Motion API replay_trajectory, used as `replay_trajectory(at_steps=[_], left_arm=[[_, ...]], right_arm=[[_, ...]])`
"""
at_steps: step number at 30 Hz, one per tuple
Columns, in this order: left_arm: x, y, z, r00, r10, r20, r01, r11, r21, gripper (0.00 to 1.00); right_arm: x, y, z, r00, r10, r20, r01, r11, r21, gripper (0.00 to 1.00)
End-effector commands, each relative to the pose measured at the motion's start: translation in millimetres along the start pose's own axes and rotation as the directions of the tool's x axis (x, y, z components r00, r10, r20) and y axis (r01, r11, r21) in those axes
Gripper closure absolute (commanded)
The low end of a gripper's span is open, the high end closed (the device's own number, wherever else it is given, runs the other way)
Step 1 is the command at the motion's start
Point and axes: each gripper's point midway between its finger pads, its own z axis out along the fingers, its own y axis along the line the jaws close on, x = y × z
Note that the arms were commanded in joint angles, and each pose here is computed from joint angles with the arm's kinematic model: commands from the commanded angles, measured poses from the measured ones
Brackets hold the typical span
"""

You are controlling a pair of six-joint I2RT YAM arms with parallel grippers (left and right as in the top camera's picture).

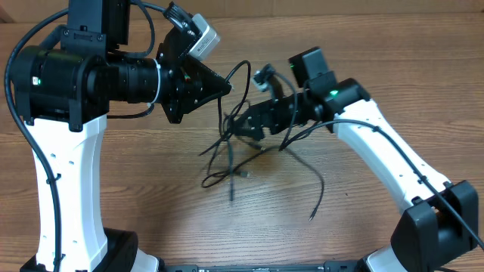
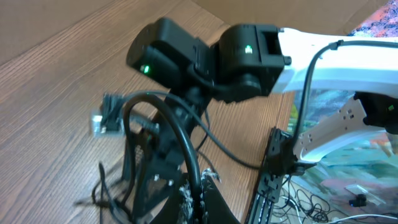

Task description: Untangle cables

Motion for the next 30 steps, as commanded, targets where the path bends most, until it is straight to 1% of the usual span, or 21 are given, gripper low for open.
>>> replay_trajectory(at_steps=[1,2,3,4,5,6,7,11,15,20,24,30], left_arm=[[-7.6,-12.1,-5.4,0.998,0.046,0.037,-0.047,0.999,0.026,0.96],[-7.7,-12.1,-5.5,0.999,0.040,0.037,-0.041,0.999,0.026,0.96],[-7.8,-12.2,-5.5,0.999,0.032,0.037,-0.033,0.999,0.027,0.96],[-7.8,-12.1,-5.4,0.999,0.032,0.037,-0.033,0.999,0.027,0.96],[-7.8,-12.2,-5.5,0.999,0.032,0.037,-0.033,0.999,0.027,0.96],[-7.8,-12.1,-5.4,0.999,0.032,0.037,-0.033,0.999,0.027,0.96],[-7.8,-12.1,-5.4,0.999,0.032,0.037,-0.033,0.999,0.027,0.96],[-8.0,-12.0,-5.4,0.999,0.033,0.038,-0.034,0.999,0.026,0.96],[-9.4,-11.0,-5.3,0.998,0.039,0.042,-0.040,0.999,0.022,0.96],[-13.1,-9.0,-5.5,0.998,0.032,0.054,-0.033,0.999,0.015,0.96],[-17.4,-7.4,-5.7,0.997,0.029,0.068,-0.029,1.000,0.009,0.96],[-21.2,-5.8,-6.0,0.996,0.028,0.081,-0.028,1.000,0.004,0.96]], right_arm=[[-0.2,-3.0,13.2,0.999,0.050,0.001,-0.050,0.997,0.060,0.45],[-0.7,-3.0,15.2,0.998,0.066,0.005,-0.066,0.995,0.071,0.54],[-1.2,-1.7,16.9,0.997,0.074,0.007,-0.074,0.995,0.073,0.55],[-1.4,1.1,19.0,0.997,0.073,0.006,-0.074,0.995,0.068,0.48],[-1.3,3.3,20.8,0.998,0.065,0.005,-0.065,0.996,0.065,0.28],[-1.0,5.0,22.3,0.998,0.060,0.003,-0.060,0.996,0.063,0.20],[-0.9,6.7,23.6,0.998,0.055,0.002,-0.055,0.997,0.060,0.18],[-5.0,7.6,25.3,0.993,0.113,0.021,-0.114,0.991,0.064,0.19],[-4.6,12.0,26.6,0.984,0.179,0.019,-0.180,0.983,0.044,0.28],[8.4,22.1,34.4,0.982,0.187,-0.033,-0.186,0.982,0.034,0.27],[16.7,33.5,43.7,0.984,0.166,-0.066,-0.164,0.986,0.025,0.27],[24.1,38.7,58.1,0.989,0.125,-0.074,-0.119,0.990,0.081,0.28]])
